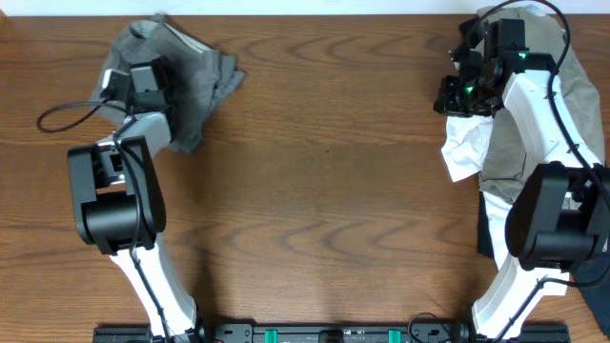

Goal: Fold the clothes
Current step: 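Grasp the folded shorts with the left gripper and lift them, then carry the folded shorts to the upper-left table corner and lower them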

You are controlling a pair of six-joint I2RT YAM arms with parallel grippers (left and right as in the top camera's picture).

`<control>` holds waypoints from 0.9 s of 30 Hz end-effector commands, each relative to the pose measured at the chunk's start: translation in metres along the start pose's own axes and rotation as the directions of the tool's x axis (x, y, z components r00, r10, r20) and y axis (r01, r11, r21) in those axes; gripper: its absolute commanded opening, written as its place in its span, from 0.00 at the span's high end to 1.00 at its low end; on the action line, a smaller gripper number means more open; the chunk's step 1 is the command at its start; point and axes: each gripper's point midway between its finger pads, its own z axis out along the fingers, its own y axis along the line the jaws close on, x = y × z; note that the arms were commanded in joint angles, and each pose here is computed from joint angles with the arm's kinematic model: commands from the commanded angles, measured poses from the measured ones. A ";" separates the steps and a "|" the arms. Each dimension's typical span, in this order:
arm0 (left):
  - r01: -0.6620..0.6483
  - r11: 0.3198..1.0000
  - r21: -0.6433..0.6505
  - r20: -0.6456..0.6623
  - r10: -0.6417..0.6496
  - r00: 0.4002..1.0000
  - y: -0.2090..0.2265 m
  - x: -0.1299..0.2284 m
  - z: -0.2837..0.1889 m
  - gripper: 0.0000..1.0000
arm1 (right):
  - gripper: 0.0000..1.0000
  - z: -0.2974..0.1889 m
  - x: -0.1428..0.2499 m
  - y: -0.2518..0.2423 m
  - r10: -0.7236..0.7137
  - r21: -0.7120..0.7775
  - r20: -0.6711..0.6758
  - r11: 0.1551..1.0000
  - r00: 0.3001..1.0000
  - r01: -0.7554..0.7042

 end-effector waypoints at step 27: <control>-0.929 -0.032 0.368 -0.051 0.997 -0.055 -0.001 0.061 -0.063 0.69 | 0.92 -0.008 -0.007 0.023 -0.067 -0.010 0.035 0.998 0.997 0.068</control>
